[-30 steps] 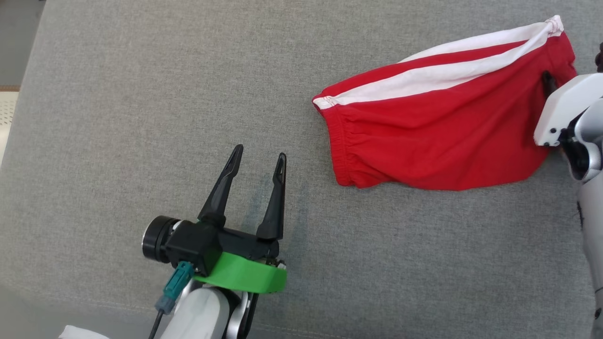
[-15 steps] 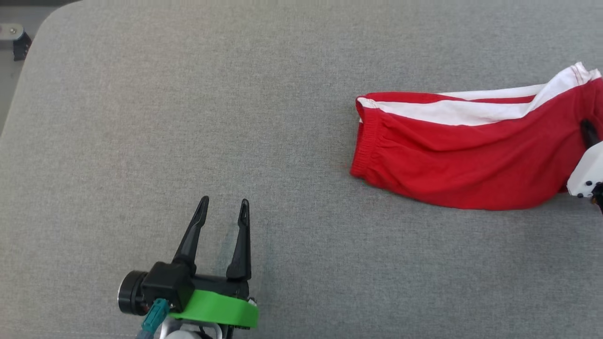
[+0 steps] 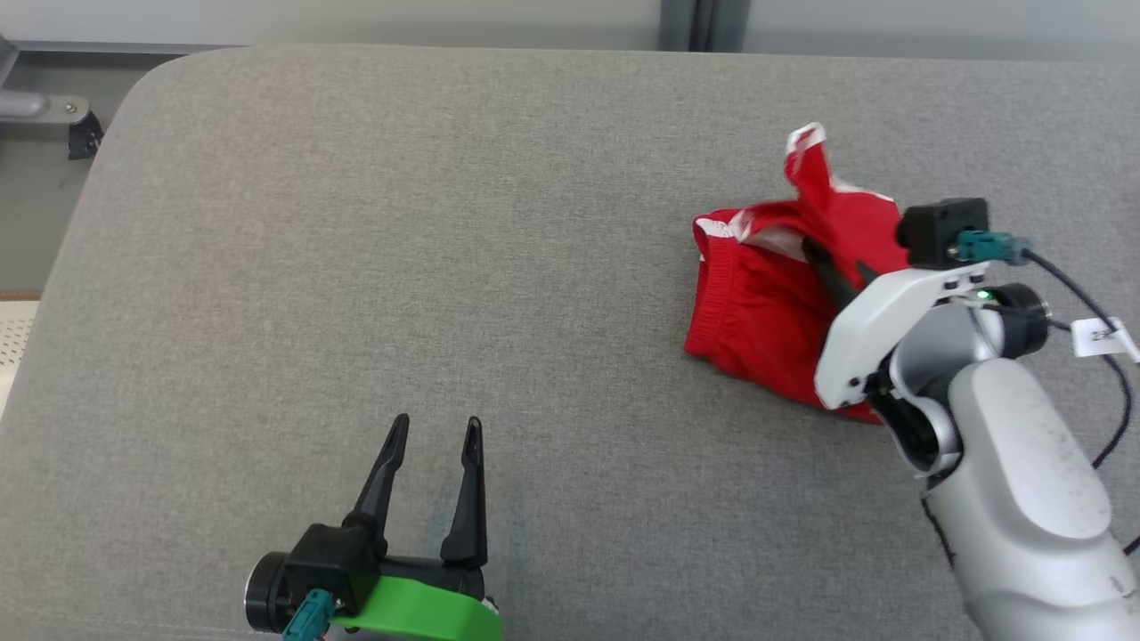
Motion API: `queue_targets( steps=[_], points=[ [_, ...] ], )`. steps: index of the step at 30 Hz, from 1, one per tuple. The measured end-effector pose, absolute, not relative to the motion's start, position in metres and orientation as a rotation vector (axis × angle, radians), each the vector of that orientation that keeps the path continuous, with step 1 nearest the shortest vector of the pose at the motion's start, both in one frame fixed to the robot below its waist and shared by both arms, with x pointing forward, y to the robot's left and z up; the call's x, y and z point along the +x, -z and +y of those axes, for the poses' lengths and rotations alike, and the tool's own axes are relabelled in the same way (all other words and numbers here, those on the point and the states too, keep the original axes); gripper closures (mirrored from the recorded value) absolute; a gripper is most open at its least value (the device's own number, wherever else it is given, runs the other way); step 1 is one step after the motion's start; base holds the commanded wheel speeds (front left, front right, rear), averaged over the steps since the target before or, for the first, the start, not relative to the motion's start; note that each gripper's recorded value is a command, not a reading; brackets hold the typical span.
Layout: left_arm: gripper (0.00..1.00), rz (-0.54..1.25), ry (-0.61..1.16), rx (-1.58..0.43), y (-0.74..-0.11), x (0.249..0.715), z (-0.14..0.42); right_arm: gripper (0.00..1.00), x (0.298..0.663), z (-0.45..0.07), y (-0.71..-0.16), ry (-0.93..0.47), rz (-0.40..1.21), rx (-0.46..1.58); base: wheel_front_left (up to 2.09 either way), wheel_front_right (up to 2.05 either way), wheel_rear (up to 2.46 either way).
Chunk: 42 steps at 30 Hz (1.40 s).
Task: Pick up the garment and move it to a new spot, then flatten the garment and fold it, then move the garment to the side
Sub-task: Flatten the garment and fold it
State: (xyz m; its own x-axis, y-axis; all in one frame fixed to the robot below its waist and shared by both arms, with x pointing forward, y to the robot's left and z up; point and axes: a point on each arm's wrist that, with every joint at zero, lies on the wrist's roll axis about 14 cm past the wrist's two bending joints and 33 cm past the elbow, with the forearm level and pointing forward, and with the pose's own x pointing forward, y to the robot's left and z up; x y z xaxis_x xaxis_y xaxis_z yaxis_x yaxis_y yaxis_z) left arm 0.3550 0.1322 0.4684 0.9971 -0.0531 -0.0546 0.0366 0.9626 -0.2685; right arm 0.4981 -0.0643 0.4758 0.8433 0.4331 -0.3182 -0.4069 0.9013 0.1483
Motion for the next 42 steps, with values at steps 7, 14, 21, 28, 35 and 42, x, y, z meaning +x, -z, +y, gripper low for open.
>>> queue_targets(
  steps=[7,14,21,28,35,42],
  points=[
    [0.0,0.069,-0.006,-0.273,-0.467,0.346,0.144,0.96,0.484,-0.012,-0.455,-0.535,0.402,0.101,0.0,0.0,0.0],
    [0.0,0.066,-0.037,-0.269,-0.467,0.338,0.153,0.0,0.483,0.004,-0.459,-0.555,0.338,0.104,0.0,0.0,0.0],
    [0.0,0.061,-0.023,-0.258,-0.468,0.333,0.15,0.0,0.47,-0.013,-0.477,-0.524,0.193,0.168,0.0,0.0,0.0],
    [0.0,0.055,0.019,-0.253,-0.47,0.332,0.14,0.0,0.475,-0.111,-0.489,-0.326,0.069,0.059,0.0,0.0,0.0],
    [0.0,0.065,0.033,-0.253,-0.467,0.333,0.137,1.0,0.475,-0.121,-0.467,-0.295,0.132,0.019,0.0,0.0,0.0],
    [0.0,0.089,0.014,-0.255,-0.46,0.332,0.141,1.0,0.469,-0.047,-0.438,-0.465,0.232,0.001,0.0,0.0,0.0]
  ],
)
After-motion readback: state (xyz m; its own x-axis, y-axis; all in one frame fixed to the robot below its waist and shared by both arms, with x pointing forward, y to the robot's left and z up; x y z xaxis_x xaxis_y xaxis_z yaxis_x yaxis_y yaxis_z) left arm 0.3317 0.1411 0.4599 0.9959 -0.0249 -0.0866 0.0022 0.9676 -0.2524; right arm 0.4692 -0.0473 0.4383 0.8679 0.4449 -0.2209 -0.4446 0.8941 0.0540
